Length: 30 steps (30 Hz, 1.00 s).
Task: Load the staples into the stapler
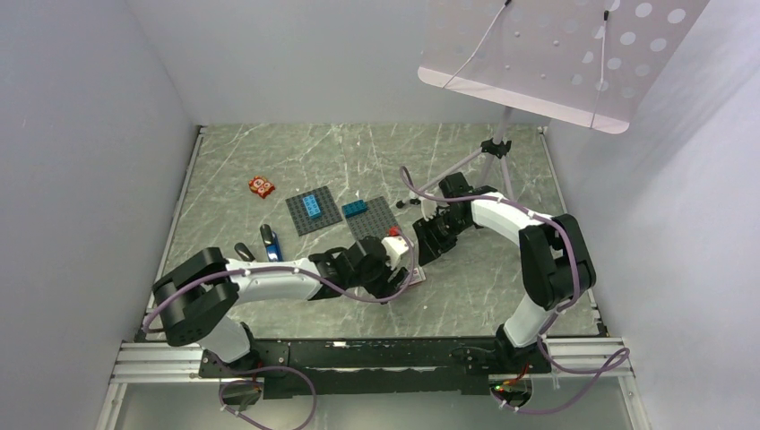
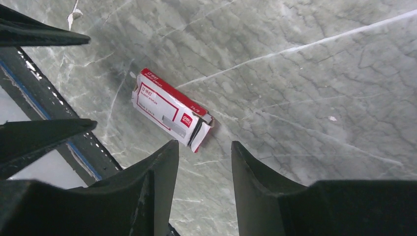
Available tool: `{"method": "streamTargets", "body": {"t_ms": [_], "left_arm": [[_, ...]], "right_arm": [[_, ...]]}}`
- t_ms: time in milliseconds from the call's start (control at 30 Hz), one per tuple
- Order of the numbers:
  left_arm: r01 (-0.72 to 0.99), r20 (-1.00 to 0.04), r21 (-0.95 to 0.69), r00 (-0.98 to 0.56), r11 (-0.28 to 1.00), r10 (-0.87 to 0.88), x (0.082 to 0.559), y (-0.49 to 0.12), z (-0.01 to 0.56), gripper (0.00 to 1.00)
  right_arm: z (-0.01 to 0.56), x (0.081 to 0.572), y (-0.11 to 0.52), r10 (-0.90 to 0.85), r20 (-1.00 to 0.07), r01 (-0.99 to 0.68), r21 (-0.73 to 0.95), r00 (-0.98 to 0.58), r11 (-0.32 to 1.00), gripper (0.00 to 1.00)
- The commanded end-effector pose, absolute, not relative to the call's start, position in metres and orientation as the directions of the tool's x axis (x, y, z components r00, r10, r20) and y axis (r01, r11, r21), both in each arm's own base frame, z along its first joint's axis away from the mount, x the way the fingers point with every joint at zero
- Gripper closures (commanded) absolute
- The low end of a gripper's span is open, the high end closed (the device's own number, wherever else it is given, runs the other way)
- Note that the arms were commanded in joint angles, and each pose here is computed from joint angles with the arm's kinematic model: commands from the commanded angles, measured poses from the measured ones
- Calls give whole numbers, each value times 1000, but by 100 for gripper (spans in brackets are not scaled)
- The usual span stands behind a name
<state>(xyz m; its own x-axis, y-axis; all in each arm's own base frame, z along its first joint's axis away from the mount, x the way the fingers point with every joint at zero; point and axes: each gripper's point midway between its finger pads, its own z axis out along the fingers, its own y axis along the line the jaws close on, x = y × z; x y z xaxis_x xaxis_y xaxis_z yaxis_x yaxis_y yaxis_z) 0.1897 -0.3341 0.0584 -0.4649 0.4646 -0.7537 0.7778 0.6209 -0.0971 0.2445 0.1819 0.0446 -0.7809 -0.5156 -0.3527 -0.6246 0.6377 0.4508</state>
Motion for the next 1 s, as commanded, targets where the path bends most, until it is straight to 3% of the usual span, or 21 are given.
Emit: {"method": "streamTargets", "body": {"t_ms": [0, 333, 967], "left_arm": [[870, -780, -104, -372, 482, 504, 183, -361, 71, 24], [883, -737, -82, -367, 463, 568, 194, -378, 51, 26], [883, -673, -106, -402, 458, 620, 202, -380, 25, 38]], "right_arm": [[46, 238, 184, -506, -329, -602, 485, -797, 634, 53], [44, 238, 183, -504, -320, -595, 485, -802, 640, 53], [42, 239, 182, -500, -304, -583, 491, -811, 647, 53]]}}
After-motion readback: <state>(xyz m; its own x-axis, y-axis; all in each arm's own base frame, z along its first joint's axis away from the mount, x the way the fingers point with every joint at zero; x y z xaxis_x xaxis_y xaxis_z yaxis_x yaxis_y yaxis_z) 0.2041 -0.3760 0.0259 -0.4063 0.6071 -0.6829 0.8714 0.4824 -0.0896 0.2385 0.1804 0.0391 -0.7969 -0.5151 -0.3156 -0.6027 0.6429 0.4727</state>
